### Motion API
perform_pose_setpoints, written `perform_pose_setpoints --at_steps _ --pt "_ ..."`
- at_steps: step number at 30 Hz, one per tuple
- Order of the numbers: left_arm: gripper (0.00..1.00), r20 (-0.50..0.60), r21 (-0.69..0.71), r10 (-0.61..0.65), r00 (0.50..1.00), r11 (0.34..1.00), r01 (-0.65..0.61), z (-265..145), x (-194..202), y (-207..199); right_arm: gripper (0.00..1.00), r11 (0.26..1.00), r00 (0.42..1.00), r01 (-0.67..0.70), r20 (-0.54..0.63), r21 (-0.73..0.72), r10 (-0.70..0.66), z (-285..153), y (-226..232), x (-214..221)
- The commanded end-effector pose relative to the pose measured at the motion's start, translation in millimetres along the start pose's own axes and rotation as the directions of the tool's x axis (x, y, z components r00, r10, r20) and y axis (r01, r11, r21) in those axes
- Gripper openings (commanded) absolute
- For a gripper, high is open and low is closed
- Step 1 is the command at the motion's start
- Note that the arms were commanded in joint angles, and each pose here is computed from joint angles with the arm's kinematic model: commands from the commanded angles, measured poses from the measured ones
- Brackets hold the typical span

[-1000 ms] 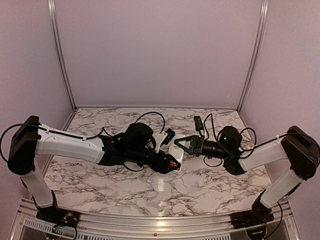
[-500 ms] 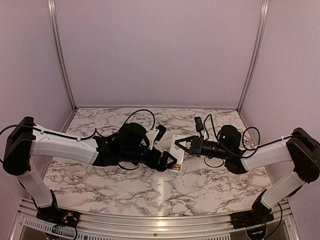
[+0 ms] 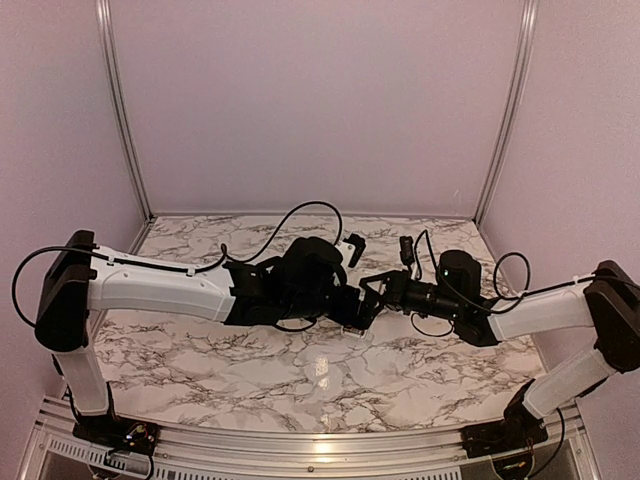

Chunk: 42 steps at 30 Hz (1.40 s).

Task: Load the batteries into the remote control
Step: Pass from the right arm to the left, then pass from the left arm to the right

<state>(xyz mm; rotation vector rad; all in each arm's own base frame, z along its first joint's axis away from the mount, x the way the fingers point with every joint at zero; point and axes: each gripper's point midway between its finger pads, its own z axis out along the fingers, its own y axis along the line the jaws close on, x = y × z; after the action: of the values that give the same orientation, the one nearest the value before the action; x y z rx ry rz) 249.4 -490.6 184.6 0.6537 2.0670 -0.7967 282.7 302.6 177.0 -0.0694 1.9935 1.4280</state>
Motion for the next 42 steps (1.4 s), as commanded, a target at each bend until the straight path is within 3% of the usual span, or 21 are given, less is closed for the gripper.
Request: perform_pose_setpoints --at_steps 1,12,17,21,24,27,32,36,42 --pt "0.99 -0.082 -0.128 0.022 0.996 0.991 -0.033 13 24 22 0.00 0.999 0.999 0.022 0.051 -0.039 -0.020 -2 21 -16" --pt "0.91 -0.127 -0.141 0.031 0.991 0.989 -0.049 21 35 24 0.00 0.998 0.998 0.022 0.056 -0.058 -0.019 -3 26 -17" --pt "0.75 -0.138 -0.128 0.047 0.989 0.990 -0.065 20 36 22 0.01 0.997 0.998 0.034 0.052 -0.068 -0.030 -4 30 -18" --pt "0.57 -0.147 -0.121 0.080 0.986 0.988 -0.098 16 35 25 0.12 0.997 0.999 0.044 0.018 -0.070 -0.042 -4 31 -13" --pt "0.49 -0.159 -0.111 0.115 0.981 0.985 -0.133 12 36 30 0.24 0.998 0.999 0.048 -0.016 -0.050 -0.049 -5 29 -8" --pt "0.47 -0.162 -0.072 0.189 0.969 0.977 -0.203 3 37 30 0.36 0.997 0.998 0.047 -0.044 -0.058 -0.050 -9 30 -5" --pt "0.44 -0.130 -0.007 0.357 0.925 0.933 -0.361 -16 37 26 0.44 0.995 0.993 0.023 -0.115 -0.101 -0.034 -14 30 4" --pt "0.44 -0.156 -0.002 0.487 0.860 0.870 -0.493 -23 40 31 0.43 0.989 0.983 0.015 -0.181 -0.148 -0.042 -13 38 12" --pt "0.40 -0.180 0.046 0.566 0.805 0.822 -0.567 -24 47 26 0.40 0.984 0.969 0.011 -0.240 -0.176 -0.054 -8 42 19"
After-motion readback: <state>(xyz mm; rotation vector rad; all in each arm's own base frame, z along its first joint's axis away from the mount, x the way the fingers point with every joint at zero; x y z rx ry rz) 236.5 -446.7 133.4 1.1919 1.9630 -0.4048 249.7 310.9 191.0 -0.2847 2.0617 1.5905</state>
